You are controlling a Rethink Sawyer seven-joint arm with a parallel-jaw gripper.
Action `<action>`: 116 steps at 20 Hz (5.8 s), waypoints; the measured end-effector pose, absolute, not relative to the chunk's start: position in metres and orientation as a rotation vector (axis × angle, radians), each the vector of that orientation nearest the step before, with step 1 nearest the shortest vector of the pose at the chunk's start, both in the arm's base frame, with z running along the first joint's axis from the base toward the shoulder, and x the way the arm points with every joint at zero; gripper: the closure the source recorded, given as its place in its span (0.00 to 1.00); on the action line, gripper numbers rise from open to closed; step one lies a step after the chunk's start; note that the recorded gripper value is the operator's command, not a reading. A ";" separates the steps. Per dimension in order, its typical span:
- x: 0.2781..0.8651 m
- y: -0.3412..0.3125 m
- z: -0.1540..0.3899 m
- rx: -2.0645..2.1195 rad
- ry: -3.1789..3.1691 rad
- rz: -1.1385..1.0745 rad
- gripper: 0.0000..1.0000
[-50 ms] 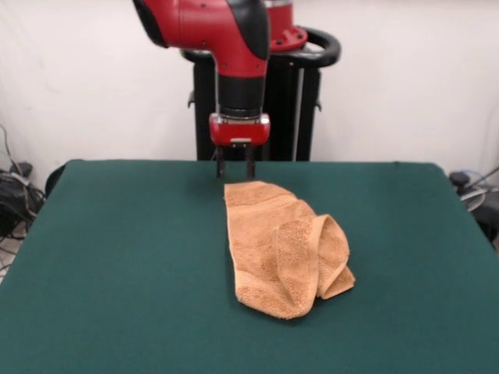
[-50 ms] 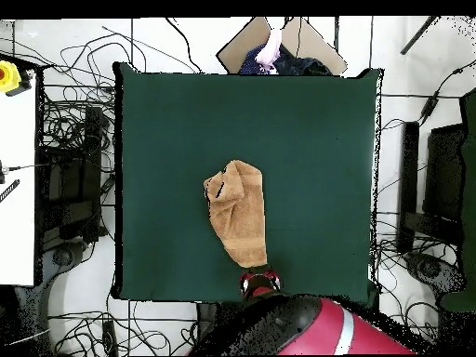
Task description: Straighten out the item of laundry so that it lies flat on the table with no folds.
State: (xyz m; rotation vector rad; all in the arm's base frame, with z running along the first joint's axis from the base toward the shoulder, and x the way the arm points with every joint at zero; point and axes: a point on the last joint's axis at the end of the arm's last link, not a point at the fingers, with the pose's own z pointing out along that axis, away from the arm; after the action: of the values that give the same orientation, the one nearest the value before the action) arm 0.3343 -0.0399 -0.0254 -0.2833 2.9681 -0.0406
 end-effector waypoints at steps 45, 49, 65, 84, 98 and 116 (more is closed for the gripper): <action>0.351 -0.038 -0.001 -0.167 3.050 -0.134 0.00; 0.359 -0.037 0.007 -0.158 3.068 -0.130 0.00; 0.356 -0.018 -0.008 -0.184 3.090 -0.051 0.00; 0.351 -0.010 -0.050 -0.175 3.039 -0.011 0.00; 0.353 -0.009 -0.050 -0.180 3.017 -0.014 1.00; 0.357 -0.005 -0.039 -0.084 2.998 -0.084 1.00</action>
State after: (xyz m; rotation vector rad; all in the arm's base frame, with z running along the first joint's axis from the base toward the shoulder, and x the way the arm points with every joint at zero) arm 0.3574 -0.0048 -0.0388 -0.0843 2.9982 -0.0838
